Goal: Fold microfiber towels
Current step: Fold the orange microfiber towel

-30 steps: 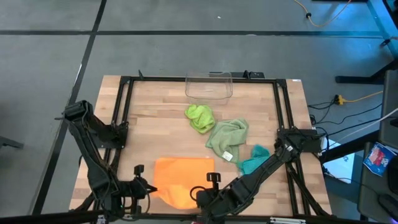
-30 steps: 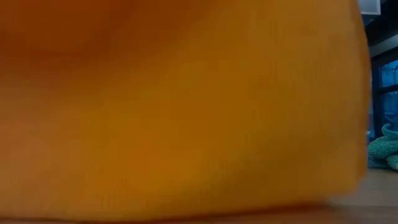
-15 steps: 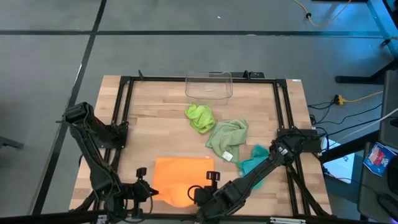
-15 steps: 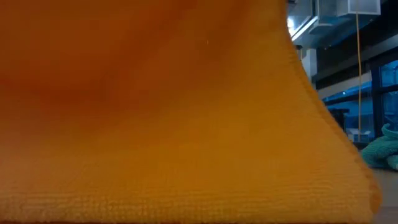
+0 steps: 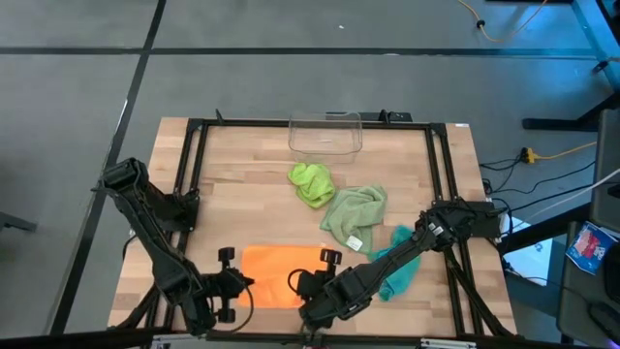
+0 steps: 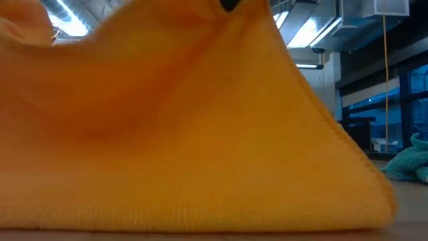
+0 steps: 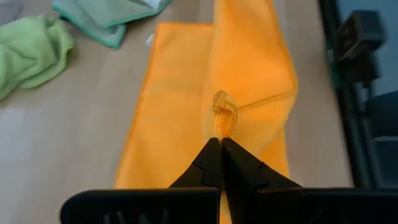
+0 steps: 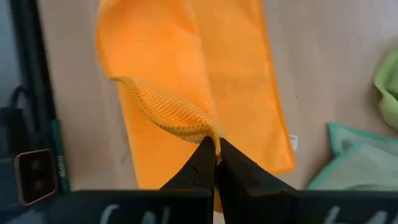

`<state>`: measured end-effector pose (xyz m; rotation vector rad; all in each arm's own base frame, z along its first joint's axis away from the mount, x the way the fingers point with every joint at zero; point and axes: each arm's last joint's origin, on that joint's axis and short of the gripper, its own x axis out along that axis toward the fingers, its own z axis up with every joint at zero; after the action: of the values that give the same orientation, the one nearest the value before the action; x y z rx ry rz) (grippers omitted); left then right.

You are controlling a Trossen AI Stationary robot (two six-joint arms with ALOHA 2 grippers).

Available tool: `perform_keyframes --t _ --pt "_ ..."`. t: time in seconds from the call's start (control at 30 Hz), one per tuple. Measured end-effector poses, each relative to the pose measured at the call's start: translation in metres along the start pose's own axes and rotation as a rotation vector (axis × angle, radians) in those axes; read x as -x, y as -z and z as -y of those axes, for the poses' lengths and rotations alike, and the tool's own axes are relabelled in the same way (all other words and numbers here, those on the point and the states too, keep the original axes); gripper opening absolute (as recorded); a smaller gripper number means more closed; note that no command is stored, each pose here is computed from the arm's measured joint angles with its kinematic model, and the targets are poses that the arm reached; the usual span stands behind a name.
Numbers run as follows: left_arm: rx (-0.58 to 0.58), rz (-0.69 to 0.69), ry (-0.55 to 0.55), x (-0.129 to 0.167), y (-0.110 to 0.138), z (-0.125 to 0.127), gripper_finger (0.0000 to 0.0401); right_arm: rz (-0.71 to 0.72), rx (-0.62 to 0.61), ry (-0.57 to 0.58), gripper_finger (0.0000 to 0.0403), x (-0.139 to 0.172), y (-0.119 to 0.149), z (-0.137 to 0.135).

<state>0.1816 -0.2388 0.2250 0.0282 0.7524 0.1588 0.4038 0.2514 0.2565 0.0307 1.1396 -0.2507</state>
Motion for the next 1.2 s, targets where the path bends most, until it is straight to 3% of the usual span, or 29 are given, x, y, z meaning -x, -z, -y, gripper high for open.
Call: perform_keyframes --t 0.23,0.47,0.9,1.2 --pt "-0.002 -0.019 -0.039 -0.005 -0.002 -0.007 0.0000 -0.001 -0.052 0.061 0.0008 -0.006 -0.002 0.007" --pt "-0.033 -0.053 -0.080 -0.016 0.011 -0.015 0.0000 -0.050 -0.041 0.103 0.0008 -0.030 0.002 0.003" --pt "-0.033 -0.054 -0.154 -0.025 0.004 -0.027 0.0002 -0.021 -0.204 0.169 0.0010 -0.038 -0.012 0.023" --pt "-0.062 -0.112 -0.220 -0.029 0.004 -0.039 0.0061 -0.094 -0.195 0.220 0.0093 -0.041 -0.011 0.036"
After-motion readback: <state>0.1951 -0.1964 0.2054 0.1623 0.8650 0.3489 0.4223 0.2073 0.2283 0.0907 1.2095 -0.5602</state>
